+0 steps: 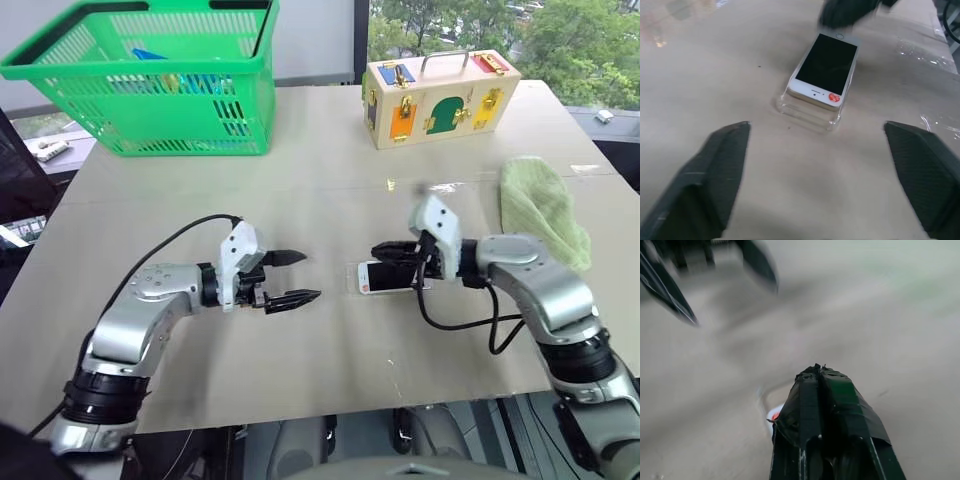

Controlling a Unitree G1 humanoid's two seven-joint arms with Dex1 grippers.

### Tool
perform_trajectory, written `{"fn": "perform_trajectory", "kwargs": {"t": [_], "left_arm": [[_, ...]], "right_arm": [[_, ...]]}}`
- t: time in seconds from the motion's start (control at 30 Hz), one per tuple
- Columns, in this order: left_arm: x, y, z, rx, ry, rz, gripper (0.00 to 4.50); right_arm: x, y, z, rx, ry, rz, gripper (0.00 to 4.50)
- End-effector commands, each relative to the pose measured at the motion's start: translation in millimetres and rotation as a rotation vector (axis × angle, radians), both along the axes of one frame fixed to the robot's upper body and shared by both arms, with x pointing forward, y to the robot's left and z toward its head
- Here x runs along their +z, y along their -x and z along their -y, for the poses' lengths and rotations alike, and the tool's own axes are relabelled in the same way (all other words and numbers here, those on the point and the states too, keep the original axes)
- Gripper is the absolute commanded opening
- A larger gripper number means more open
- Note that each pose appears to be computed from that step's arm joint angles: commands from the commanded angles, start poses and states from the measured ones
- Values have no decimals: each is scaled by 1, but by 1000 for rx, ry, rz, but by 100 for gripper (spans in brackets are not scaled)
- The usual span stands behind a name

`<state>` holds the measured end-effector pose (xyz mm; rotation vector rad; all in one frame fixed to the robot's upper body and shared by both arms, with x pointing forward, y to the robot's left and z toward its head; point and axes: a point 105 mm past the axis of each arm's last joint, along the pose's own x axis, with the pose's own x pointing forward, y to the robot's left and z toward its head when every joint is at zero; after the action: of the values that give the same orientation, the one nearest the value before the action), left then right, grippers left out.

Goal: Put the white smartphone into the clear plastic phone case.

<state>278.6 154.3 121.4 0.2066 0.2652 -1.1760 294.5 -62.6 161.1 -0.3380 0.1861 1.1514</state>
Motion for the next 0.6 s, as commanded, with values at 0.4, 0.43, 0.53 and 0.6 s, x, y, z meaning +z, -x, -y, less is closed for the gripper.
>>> {"fn": "perform_trajectory", "kwargs": {"t": [0.4,0.43,0.53,0.6], "left_arm": [[-33,-28,40,-38,-62,22,5],[-33,-30,45,-43,-56,17,5],[-33,-30,53,-58,-57,14,5],[-32,-29,59,-75,-64,15,5]], "right_arm": [[-21,0,89,-416,313,87,0],[-24,0,90,-427,332,84,0],[-31,2,87,-433,356,72,0],[-36,5,82,-427,376,59,0]]}}
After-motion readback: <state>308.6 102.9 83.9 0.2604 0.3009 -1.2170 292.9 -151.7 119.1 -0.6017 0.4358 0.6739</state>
